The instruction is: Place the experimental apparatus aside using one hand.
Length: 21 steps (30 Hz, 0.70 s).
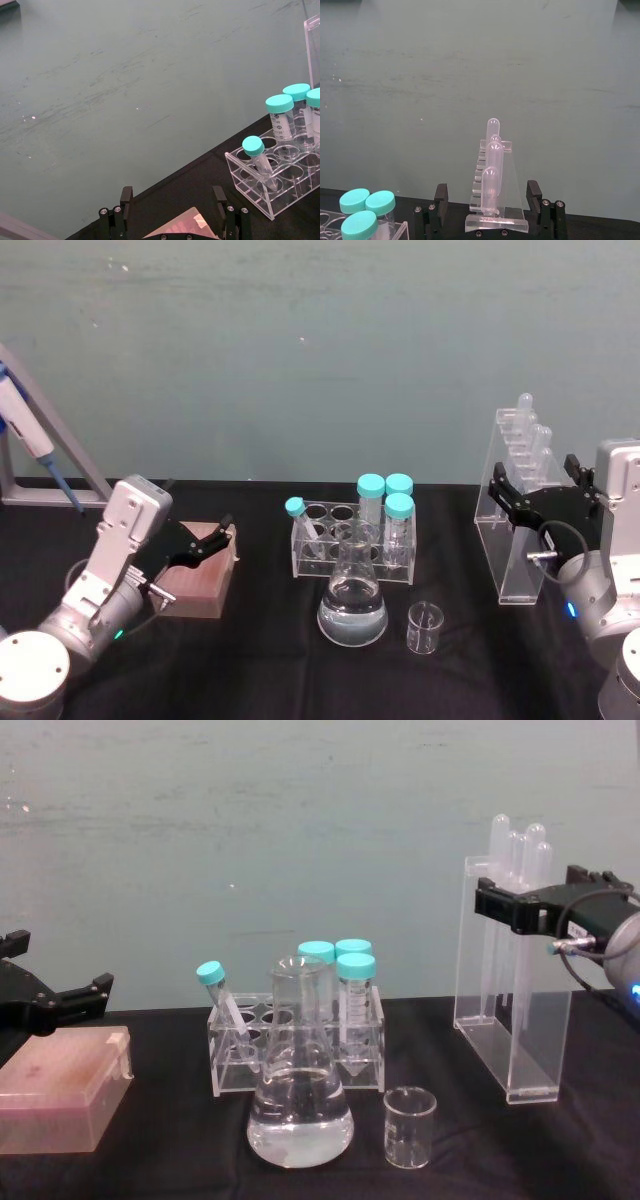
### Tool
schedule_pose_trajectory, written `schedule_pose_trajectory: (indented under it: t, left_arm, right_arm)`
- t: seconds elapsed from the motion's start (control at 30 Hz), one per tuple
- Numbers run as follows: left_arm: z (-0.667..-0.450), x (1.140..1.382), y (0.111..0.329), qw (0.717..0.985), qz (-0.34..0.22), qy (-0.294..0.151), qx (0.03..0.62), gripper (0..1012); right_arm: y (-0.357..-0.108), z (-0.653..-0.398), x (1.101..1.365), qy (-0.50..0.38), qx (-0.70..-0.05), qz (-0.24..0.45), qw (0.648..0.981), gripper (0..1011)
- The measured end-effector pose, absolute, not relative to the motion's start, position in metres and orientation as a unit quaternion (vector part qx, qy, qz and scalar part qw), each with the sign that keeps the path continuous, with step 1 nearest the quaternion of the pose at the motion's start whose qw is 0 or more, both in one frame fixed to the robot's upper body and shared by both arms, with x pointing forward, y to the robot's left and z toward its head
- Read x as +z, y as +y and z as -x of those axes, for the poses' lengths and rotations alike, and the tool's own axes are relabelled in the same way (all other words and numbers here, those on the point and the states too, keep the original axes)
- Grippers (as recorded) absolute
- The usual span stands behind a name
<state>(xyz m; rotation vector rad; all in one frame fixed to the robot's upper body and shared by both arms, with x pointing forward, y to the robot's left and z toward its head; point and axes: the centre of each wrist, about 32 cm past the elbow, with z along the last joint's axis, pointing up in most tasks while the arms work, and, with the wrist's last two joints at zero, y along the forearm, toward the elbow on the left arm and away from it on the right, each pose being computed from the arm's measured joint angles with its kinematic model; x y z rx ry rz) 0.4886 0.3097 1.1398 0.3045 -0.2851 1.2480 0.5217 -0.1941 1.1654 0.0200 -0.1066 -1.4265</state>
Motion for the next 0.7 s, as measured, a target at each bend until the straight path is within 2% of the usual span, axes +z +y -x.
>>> schedule_pose_trajectory:
  t: [0.7]
  left_arm:
    - [-0.4886,1.1398,0.3097,0.791,-0.141,-0.132,0.580,1000]
  right_arm:
    - [-0.1920,-0.5263,1.1652,-0.045,-0.655,-0.008,0.754,1000]
